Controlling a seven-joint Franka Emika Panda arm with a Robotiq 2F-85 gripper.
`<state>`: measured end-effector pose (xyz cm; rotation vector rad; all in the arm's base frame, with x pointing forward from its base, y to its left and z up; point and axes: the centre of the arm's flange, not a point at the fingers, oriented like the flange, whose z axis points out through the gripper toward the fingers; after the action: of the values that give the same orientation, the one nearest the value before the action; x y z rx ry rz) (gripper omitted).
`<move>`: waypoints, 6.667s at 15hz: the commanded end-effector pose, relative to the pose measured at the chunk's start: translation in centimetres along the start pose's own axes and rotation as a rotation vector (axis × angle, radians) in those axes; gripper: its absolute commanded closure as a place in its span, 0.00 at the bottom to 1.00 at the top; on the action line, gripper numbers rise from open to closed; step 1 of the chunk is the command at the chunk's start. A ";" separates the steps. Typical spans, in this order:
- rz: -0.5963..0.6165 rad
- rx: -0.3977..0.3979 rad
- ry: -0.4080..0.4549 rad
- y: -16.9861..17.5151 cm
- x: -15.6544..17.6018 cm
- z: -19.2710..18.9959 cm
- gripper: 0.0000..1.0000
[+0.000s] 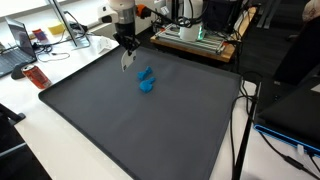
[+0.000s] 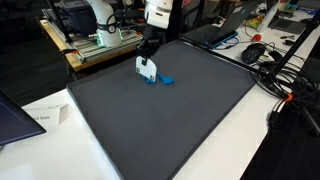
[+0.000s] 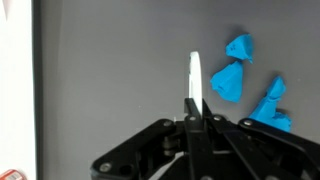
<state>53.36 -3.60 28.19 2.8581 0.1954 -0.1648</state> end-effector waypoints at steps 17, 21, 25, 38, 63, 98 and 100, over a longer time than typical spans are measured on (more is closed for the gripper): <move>0.456 -0.259 -0.008 -6.2 -2.0 0.3 0.99; 0.504 -0.297 -0.025 -7.3 -2.4 0.4 0.99; 0.476 -0.239 -0.043 -7.5 -3.1 -0.3 0.99; 0.249 0.024 0.027 -5.4 -4.3 -4.2 0.99; -0.611 -0.095 0.242 -4.5 -1.7 -8.3 0.96; -1.040 -0.031 0.046 -4.4 -0.7 3.7 0.99; -1.048 -0.024 0.045 -4.5 -0.6 4.0 0.99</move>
<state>51.34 -0.16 23.81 2.4209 1.6036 -0.2938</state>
